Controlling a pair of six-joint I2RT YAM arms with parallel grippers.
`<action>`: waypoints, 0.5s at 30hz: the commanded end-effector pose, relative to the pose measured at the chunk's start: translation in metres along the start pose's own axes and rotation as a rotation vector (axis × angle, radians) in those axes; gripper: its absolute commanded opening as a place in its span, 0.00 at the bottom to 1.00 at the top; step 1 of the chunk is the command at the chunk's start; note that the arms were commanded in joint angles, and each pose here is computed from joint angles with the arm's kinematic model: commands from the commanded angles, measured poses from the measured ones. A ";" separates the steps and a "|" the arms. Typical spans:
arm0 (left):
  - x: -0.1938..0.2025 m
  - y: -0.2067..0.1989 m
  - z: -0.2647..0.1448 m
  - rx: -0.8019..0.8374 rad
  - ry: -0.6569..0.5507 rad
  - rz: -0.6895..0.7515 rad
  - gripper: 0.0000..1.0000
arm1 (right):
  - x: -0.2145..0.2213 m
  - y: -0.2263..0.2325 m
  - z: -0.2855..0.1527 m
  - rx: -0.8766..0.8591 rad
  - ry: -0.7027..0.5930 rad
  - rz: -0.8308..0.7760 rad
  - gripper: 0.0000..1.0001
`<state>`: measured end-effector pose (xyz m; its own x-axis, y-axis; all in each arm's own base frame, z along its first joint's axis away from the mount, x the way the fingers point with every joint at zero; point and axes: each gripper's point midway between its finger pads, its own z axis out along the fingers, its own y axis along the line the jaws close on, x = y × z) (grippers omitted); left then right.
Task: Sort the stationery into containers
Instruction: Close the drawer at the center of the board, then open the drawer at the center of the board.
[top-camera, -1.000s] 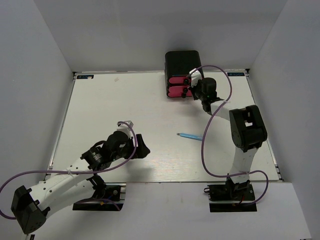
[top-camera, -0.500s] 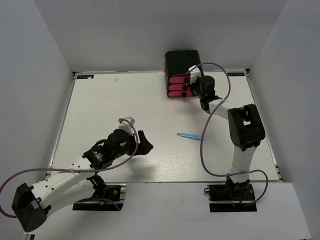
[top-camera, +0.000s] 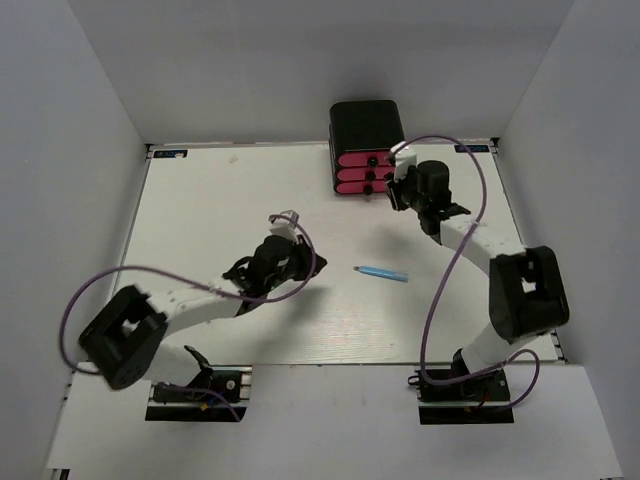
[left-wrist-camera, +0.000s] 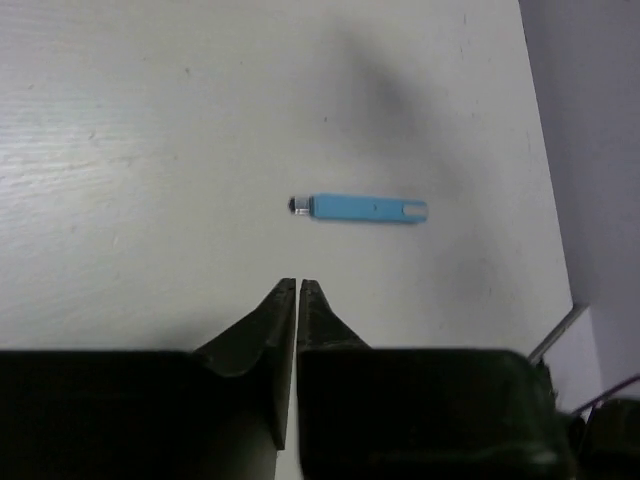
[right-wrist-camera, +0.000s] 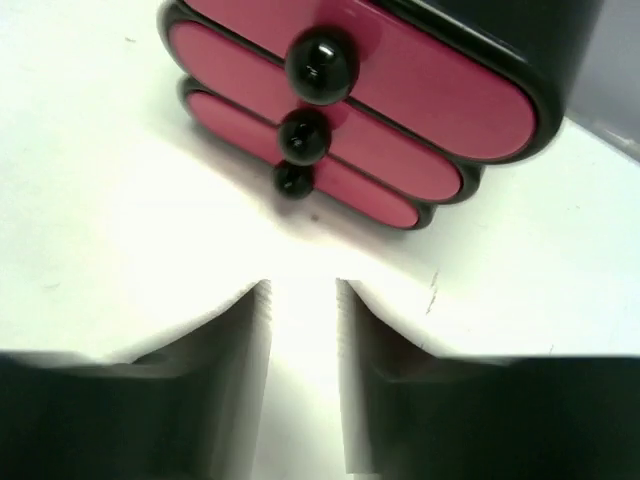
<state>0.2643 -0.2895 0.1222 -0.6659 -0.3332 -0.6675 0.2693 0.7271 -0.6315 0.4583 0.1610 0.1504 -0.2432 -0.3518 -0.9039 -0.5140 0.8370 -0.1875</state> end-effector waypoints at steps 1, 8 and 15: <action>-0.049 -0.051 0.040 0.152 -0.118 -0.071 0.14 | -0.002 0.015 -0.037 -0.075 0.054 0.079 0.88; -0.053 -0.031 0.143 0.121 -0.113 -0.214 0.38 | 0.007 0.039 -0.088 -0.216 0.071 0.224 0.00; -0.065 -0.003 0.195 0.136 -0.266 -0.397 0.55 | 0.003 0.003 -0.102 -0.106 0.030 0.246 0.00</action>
<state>0.4148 -0.3811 0.0517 -0.6320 -0.5942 -0.4975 0.1027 0.5721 -0.8138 0.3718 0.1260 0.1697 -0.4182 -0.1959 -0.8870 -0.5348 0.8424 0.0661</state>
